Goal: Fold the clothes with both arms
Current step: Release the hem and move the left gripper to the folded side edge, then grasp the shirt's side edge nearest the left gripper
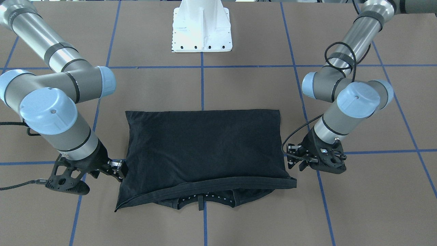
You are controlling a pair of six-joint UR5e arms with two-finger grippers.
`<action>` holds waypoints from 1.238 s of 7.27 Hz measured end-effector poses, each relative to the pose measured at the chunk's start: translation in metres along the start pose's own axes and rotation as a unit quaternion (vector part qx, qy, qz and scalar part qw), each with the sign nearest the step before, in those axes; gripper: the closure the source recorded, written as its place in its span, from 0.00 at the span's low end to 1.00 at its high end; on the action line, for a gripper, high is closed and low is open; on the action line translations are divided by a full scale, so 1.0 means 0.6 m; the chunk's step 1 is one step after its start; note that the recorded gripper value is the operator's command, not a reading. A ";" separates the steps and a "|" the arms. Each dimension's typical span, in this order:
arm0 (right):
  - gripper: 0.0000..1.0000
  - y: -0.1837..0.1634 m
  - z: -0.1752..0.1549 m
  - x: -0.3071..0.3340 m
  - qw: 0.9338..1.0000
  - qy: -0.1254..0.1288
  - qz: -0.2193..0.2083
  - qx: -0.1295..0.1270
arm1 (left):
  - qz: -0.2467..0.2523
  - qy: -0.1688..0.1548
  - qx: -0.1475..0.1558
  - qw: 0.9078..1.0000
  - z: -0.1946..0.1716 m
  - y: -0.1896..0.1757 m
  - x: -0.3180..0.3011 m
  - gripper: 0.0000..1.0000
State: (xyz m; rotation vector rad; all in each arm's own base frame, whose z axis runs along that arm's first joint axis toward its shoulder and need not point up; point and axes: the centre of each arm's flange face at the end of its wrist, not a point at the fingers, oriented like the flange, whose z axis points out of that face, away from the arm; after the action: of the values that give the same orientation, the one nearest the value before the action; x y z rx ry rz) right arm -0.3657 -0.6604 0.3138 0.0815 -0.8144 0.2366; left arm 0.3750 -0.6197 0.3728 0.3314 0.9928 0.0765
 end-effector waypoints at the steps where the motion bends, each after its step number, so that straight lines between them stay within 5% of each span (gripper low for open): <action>1: 0.00 0.006 -0.011 0.012 1.000 -0.009 -0.007 -0.004 | 0.007 0.010 -0.002 1.000 -0.023 0.030 -0.011 0.00; 4: 0.00 0.030 -0.026 0.031 1.000 -0.018 -0.017 -0.002 | 0.002 0.024 -0.008 1.000 -0.048 0.094 -0.025 0.00; 7: 0.00 0.052 -0.029 0.033 0.999 -0.022 -0.025 -0.001 | -0.040 0.076 -0.027 0.996 -0.001 0.219 -0.004 0.00; 9: 0.00 0.054 -0.028 0.034 0.999 -0.021 -0.025 -0.002 | -0.057 0.087 -0.048 0.993 0.036 0.276 0.032 0.16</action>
State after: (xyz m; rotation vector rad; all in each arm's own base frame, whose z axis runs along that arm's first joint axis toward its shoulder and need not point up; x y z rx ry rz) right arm -0.3481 -0.6226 0.3169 0.1038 -0.8542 0.1873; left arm 0.4176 -0.4642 0.4192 0.1818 1.1748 0.0493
